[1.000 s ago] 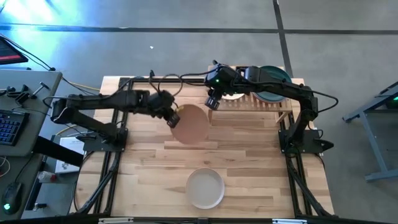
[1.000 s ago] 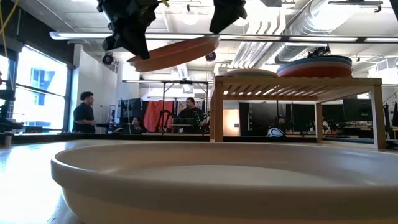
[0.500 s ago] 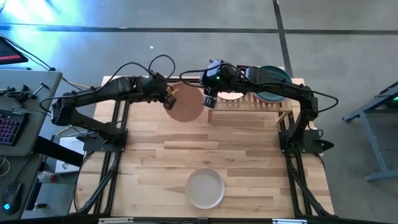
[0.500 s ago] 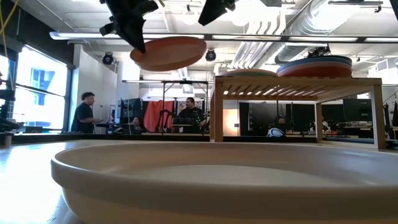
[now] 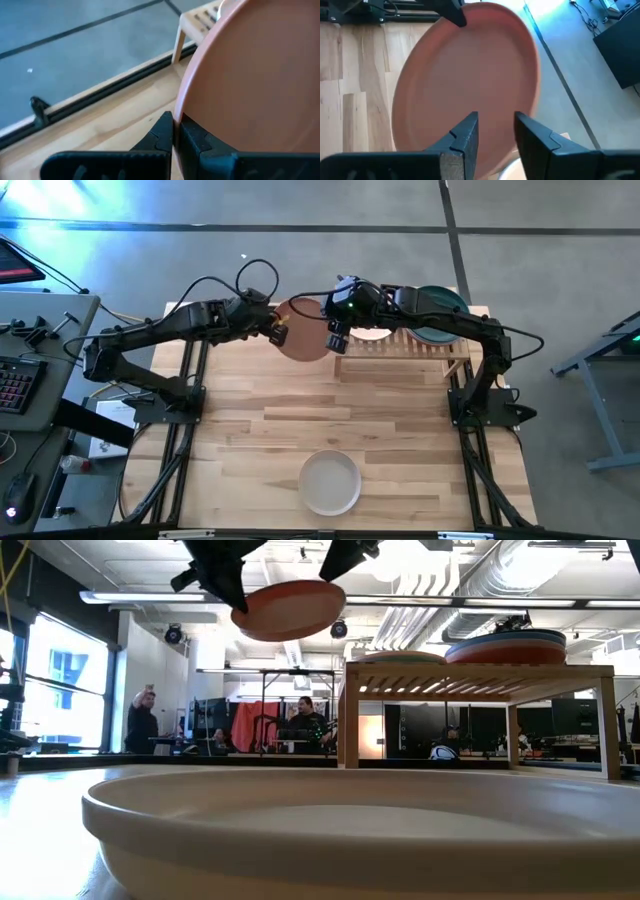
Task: Place and stack plates onto a shelf
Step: Stack the brown plate on top of the light yellow plate onto the shelf
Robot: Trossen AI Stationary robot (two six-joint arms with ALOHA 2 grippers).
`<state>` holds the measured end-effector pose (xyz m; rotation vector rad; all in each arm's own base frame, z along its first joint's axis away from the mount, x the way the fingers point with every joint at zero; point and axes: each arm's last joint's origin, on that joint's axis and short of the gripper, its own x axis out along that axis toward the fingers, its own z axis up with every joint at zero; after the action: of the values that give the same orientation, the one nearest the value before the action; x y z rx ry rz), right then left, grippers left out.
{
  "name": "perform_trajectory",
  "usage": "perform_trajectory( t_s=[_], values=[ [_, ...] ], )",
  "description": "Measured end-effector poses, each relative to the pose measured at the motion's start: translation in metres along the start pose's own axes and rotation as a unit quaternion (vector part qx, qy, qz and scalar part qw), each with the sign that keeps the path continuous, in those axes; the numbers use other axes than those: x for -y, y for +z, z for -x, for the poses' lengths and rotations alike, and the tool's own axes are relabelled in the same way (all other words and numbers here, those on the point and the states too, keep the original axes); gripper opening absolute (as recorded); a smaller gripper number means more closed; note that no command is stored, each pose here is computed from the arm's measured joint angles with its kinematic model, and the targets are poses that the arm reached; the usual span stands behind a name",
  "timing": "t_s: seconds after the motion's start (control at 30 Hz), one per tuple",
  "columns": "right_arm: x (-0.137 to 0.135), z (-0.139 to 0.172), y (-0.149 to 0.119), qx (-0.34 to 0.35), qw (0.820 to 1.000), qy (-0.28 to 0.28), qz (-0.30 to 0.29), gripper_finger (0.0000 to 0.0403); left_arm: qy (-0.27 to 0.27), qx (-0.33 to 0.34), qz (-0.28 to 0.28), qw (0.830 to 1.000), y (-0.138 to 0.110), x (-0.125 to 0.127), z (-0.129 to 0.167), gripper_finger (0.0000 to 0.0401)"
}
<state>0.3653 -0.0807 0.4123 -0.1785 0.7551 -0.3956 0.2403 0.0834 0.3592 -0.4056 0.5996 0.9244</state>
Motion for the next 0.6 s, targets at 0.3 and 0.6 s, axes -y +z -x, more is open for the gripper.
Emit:
perform_trajectory(
  t_s=[0.3,0.6],
  values=[
    [0.0022,0.0001,0.0001,-0.003,0.999,-0.036,-0.007,0.0108,-0.006,0.014,-0.012,1.000,0.0028,0.0014,0.0001,0.0001],
    [0.0033,0.0006,0.0034,0.010,0.998,-0.061,-0.003,0.0108,-0.004,0.010,-0.021,1.000,0.0027,0.0005,-0.0008,0.0001]
  ],
)
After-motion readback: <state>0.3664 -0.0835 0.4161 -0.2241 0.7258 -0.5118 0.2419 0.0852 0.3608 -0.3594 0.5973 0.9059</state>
